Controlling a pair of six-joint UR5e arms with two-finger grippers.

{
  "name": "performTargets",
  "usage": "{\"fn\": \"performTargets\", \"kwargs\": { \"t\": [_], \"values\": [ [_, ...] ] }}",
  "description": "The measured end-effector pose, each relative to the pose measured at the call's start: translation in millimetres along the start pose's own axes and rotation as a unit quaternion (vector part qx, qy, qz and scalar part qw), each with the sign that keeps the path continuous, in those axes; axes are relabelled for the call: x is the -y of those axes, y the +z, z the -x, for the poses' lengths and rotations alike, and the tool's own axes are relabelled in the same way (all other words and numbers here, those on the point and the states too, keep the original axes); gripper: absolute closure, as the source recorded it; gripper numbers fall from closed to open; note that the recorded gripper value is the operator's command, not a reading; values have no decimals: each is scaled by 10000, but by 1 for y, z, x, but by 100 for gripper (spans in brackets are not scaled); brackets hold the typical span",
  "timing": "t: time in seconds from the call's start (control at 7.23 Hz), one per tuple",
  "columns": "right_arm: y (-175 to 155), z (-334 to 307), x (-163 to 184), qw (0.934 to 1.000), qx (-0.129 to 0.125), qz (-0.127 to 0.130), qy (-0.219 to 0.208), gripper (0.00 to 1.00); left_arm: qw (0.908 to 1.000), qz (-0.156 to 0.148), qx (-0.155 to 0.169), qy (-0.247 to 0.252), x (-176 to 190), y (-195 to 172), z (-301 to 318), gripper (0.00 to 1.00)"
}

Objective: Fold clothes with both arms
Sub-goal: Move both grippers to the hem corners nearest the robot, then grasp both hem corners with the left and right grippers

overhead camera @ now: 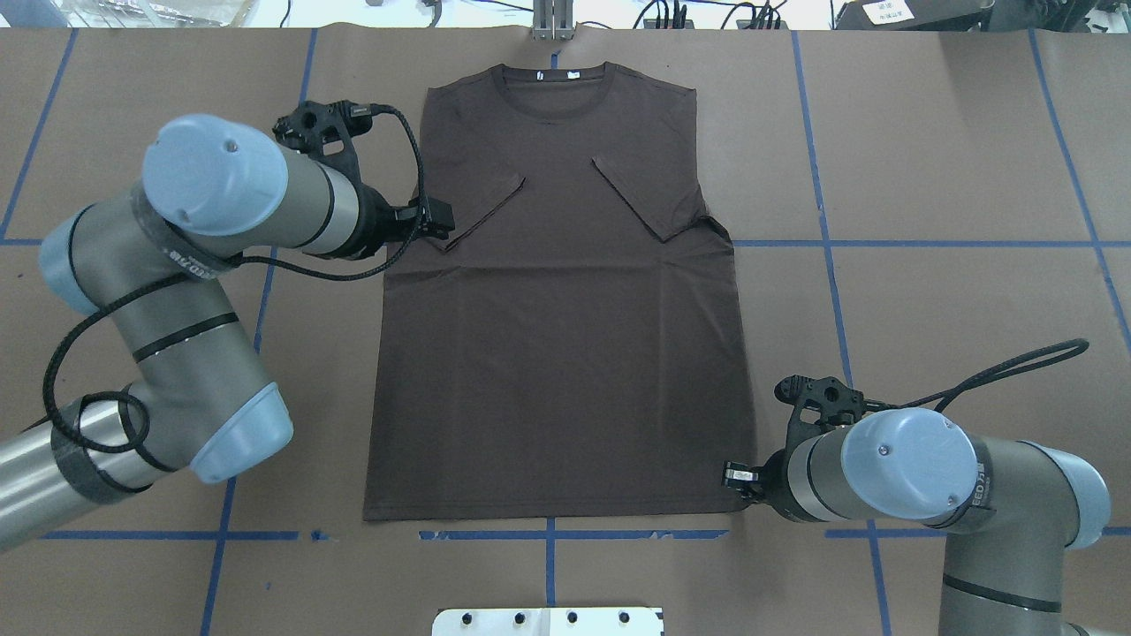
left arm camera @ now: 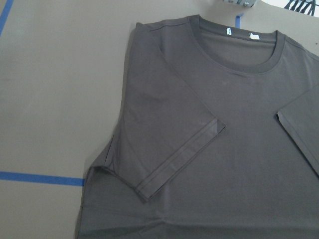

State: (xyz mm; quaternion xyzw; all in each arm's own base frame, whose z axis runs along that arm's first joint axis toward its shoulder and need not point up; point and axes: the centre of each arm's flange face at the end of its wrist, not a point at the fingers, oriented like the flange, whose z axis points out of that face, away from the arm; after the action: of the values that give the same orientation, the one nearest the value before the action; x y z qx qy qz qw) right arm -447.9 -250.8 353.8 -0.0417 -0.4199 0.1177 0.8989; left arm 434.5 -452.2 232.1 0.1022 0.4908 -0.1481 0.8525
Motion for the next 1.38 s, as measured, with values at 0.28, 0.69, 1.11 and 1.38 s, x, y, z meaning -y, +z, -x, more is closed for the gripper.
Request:
{"fn": "performTargets", "kwargs": {
  "t": [0.28, 0.69, 1.11, 1.38],
  "values": [
    [-24, 9, -1, 9997, 249, -13, -25, 100, 9946, 536, 207, -869, -91, 9, 16, 0],
    [-42, 17, 1, 9989, 453, -50, -50, 100, 9792, 826, 996, -1560, -216, 25, 31, 0],
    [-46, 19, 4, 9988, 490, -79, -55, 100, 9764, 677, 1260, -1620, -236, 33, 60, 0],
    [-47, 19, 6, 9987, 498, -95, -45, 100, 9778, 594, 1249, -1575, -235, 36, 76, 0]
  ]
}}
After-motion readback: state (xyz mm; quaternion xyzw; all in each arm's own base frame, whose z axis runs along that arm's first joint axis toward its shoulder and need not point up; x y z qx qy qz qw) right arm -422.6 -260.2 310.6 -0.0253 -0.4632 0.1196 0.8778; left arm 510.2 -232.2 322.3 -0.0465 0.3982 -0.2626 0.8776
